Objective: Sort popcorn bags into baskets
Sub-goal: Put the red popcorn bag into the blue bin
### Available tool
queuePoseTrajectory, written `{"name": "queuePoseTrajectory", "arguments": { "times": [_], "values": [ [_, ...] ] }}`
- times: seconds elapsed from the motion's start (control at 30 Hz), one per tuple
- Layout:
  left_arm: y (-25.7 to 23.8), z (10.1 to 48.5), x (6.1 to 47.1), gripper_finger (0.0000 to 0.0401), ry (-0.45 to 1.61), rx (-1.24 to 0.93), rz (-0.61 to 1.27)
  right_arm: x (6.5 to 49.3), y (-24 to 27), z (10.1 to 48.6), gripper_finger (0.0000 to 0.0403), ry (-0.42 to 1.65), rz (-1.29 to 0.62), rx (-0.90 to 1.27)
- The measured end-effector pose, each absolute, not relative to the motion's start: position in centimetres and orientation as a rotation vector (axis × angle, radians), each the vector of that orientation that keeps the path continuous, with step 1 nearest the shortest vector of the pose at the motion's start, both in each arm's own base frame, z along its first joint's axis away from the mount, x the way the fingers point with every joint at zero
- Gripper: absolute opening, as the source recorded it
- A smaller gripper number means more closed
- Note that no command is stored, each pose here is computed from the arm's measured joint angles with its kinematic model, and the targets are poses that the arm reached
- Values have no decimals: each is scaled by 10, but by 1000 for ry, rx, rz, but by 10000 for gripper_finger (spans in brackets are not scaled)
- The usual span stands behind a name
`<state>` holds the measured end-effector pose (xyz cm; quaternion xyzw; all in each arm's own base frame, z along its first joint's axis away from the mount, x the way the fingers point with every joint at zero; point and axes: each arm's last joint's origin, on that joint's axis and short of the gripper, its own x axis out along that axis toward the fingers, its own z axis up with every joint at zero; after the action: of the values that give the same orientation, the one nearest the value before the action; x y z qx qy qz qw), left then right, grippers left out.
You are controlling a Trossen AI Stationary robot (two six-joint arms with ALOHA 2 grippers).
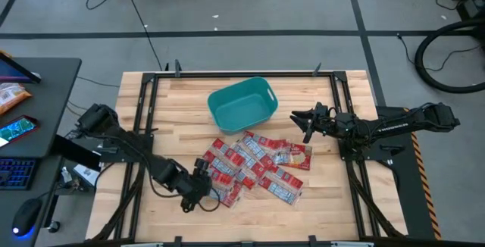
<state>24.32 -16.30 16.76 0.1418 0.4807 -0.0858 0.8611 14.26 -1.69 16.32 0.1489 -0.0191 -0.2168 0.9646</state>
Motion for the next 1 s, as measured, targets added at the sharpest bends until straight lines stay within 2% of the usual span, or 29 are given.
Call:
{"name": "queuePoseTrajectory", "arguments": {
  "times": [0.2, 0.33, 0.5, 0.73, 0.87, 1.0],
  "values": [
    [-178, 165, 233, 253, 1012, 239, -163, 143, -17, 163, 115, -38, -439, 301],
    [-190, 154, 226, 264, 985, 261, -65, 143, -17, 163, 115, -39, -439, 301],
    [-205, 143, 227, 265, 948, 336, 29, 143, -17, 163, 115, -38, -439, 301],
    [-217, 128, 235, 263, 1020, 483, 68, 143, -17, 163, 115, -38, -439, 301],
    [-217, 126, 240, 243, 1038, 495, 93, 143, -17, 163, 115, -38, -439, 301],
    [-216, 127, 240, 205, 1046, 443, 117, 143, -17, 163, 115, -39, -439, 301]
  ]
}}
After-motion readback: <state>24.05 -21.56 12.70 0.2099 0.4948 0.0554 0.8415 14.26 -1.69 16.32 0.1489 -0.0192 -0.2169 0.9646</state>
